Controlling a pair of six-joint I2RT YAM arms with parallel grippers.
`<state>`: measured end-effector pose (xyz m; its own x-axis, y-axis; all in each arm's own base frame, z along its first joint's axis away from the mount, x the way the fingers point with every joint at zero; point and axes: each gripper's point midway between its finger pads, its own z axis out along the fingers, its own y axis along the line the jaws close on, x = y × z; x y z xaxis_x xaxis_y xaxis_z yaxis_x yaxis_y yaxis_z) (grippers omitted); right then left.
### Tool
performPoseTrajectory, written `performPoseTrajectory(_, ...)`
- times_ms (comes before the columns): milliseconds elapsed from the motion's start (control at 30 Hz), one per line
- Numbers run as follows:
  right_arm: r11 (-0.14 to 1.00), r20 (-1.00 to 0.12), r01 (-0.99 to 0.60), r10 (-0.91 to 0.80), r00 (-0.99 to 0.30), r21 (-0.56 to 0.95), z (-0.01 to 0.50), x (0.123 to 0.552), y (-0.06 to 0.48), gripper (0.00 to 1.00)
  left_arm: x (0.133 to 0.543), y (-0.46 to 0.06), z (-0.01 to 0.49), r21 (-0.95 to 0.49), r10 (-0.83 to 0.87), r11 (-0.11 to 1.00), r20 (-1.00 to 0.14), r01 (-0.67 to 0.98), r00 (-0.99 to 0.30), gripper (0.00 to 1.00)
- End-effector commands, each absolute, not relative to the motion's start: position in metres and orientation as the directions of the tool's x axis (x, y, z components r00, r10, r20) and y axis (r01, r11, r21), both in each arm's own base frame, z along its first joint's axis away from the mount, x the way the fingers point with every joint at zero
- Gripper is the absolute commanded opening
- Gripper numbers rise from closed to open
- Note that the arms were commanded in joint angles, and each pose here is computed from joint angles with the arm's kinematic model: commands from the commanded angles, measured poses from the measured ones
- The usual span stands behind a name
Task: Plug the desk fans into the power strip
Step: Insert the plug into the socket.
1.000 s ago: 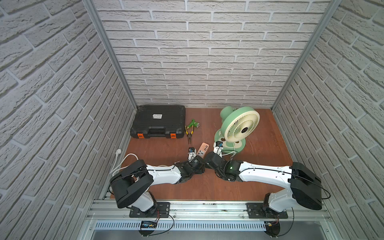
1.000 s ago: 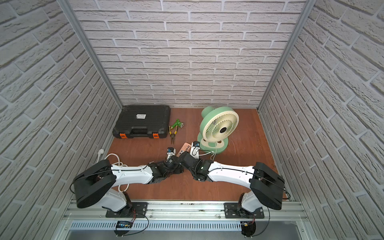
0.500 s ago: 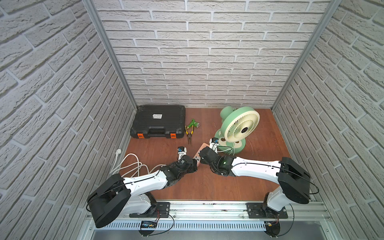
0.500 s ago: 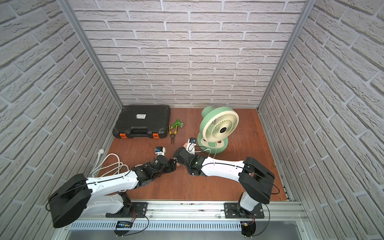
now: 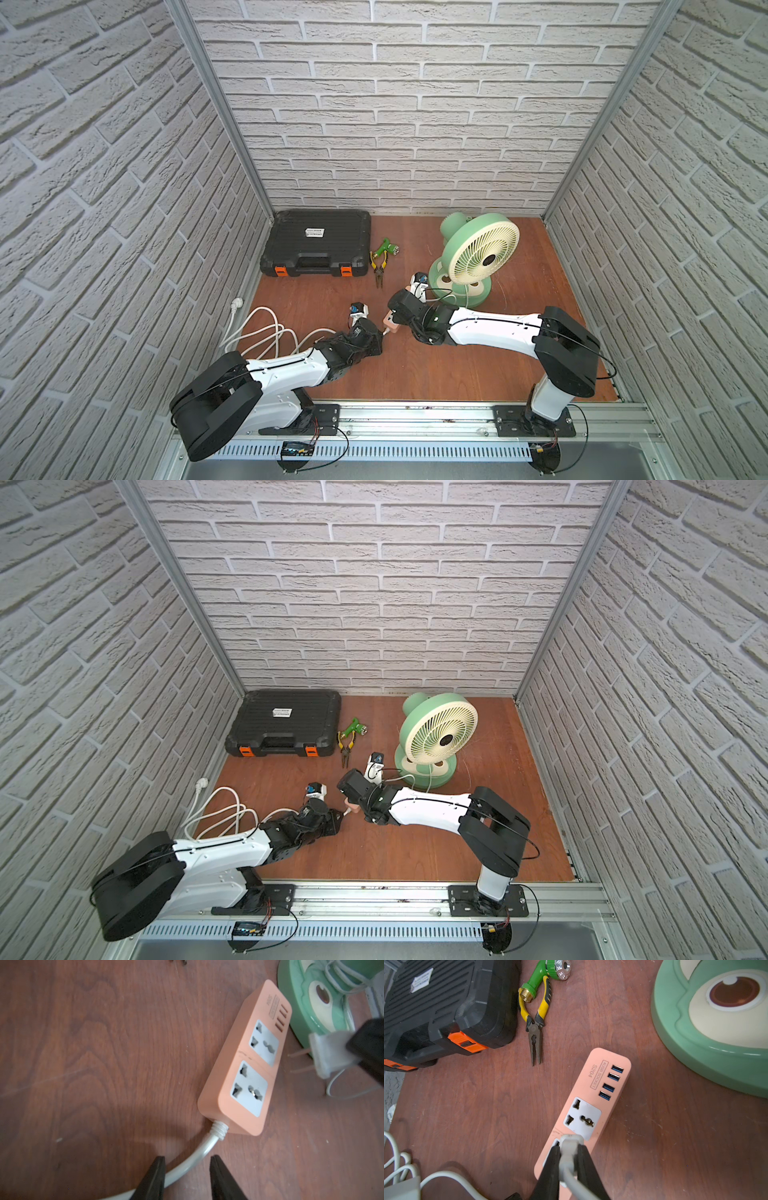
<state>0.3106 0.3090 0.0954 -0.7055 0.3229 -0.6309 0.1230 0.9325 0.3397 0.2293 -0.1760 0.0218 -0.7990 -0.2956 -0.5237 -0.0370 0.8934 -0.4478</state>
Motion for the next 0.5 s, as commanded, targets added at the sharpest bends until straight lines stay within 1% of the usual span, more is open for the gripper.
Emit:
performPoseTrajectory(0,0.931,-0.652,0.139,0.336,-0.680,0.336,0.1040,0.3189,0.3084,0.03,0.2255,-0.1859,0.0177,-0.482,-0.296,0.876,-0.504,-0.020,-0.811,0.33)
performPoseTrajectory(133,0.945,-0.668,0.146,0.312,-0.676,0.294,0.1074,0.3238,0.3082,0.03,0.2256,-0.1863,0.0174,-0.481,-0.301,0.877,-0.509,-0.024,-0.806,0.30)
performPoseTrajectory(300,0.949,-0.673,0.141,0.300,-0.676,0.281,0.1090,0.3248,0.3120,0.03,0.2260,-0.1873,0.0219,-0.492,-0.315,0.871,-0.520,-0.023,-0.794,0.29)
performPoseTrajectory(467,0.950,-0.670,0.145,0.298,-0.680,0.275,0.1046,0.3238,0.3114,0.03,0.2258,-0.1888,0.0238,-0.501,-0.328,0.865,-0.533,-0.022,-0.780,0.26)
